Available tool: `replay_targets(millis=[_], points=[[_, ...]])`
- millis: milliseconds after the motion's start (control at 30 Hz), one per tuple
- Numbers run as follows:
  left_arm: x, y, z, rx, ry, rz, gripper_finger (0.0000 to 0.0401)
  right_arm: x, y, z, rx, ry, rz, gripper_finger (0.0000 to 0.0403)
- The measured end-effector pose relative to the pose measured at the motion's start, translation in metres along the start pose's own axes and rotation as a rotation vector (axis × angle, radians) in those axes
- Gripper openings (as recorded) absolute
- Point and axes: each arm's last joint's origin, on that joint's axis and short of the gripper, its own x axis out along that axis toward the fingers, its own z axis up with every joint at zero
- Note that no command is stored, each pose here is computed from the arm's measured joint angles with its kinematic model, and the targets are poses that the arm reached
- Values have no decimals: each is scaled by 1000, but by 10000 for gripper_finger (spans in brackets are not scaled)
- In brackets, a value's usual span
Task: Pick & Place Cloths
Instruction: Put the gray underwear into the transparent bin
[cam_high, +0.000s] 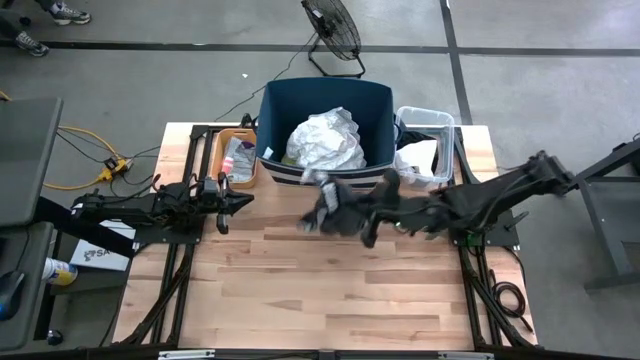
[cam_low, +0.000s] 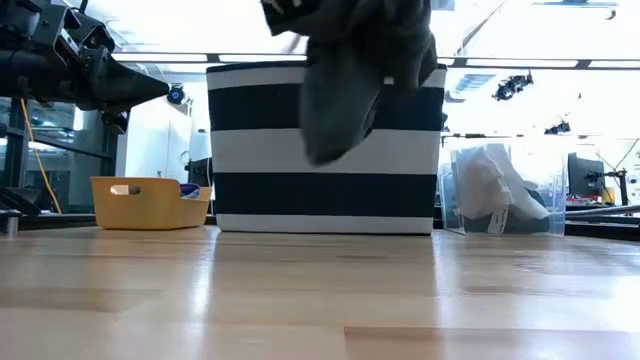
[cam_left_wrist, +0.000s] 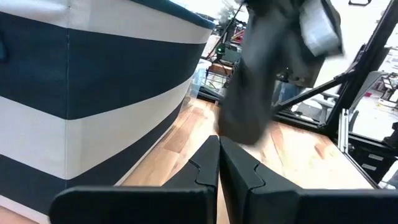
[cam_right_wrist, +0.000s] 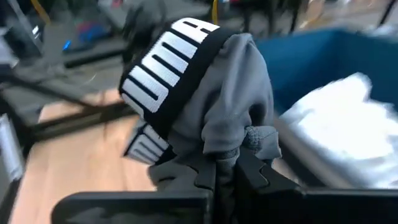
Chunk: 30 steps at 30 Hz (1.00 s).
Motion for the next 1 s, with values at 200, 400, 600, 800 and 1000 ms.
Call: replay_targets(millis=[200, 400, 600, 800, 1000], points=[[0, 0, 0, 0, 0, 1, 10, -35, -24, 26, -21, -139, -123, 8], [0, 0, 0, 0, 0, 1, 10, -63, -45, 44, -61, -242, -261, 8], [0, 0, 0, 0, 0, 3, 10, -85, -62, 56, -124, -293, -426, 8], [0, 0, 0, 0, -1, 3, 10, -105, -79, 63, -161, -299, -595, 8], [0, 0, 0, 0, -1, 3, 10, -124, -94, 67, -219, -282, -671, 8]])
